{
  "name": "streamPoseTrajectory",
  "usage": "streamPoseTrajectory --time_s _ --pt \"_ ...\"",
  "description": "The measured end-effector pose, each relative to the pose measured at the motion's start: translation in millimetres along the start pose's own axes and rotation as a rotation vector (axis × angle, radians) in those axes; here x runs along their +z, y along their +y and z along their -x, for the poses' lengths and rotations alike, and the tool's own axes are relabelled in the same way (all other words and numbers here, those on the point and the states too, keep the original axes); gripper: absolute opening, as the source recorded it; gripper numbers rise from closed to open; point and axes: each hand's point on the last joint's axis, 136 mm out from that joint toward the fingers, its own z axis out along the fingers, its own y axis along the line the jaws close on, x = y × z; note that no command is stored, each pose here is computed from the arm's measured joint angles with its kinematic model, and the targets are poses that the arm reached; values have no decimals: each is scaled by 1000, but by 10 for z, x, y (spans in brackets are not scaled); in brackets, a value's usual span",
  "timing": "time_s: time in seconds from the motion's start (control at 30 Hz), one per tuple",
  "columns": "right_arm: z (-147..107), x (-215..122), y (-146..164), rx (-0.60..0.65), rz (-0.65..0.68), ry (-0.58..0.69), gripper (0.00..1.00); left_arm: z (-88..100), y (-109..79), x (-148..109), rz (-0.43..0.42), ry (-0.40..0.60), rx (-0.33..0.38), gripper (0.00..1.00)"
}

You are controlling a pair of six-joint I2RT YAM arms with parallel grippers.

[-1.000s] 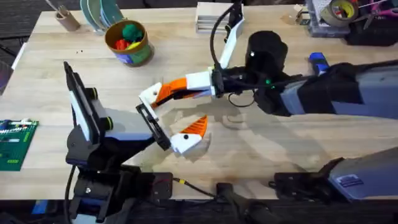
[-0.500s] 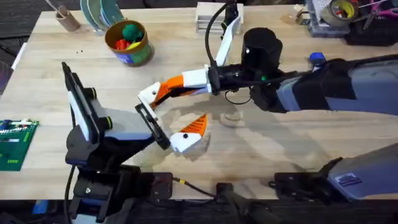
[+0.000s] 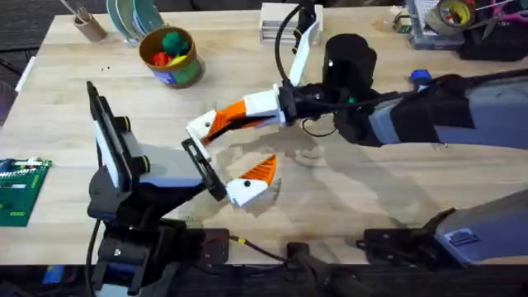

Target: Pick up the gripper from the table and insert it into the empty holder that is missing its gripper. Then pick up a screw, insert it into the mounting hole, and use the screwdriver to tighten it. Finally, clean up the table by picking up the vegetable and placing it into the bucket.

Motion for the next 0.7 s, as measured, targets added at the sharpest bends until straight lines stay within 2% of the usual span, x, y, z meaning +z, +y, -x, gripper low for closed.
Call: streamPoseTrajectory --time_s 0.17,0.43,0.57,0.7 --pt "-23 -54 18 8 19 28 261 -9 -74 4 -41 4 2 993" --pt "-32 -83 7 32 31 49 423 -20 -167 3 -92 8 2 993" --pt "-34 -83 12 32 32 51 458 -21 -172 3 -95 9 1 993" --pt "-35 -83 11 35 32 51 580 -21 -172 3 -95 9 1 993"
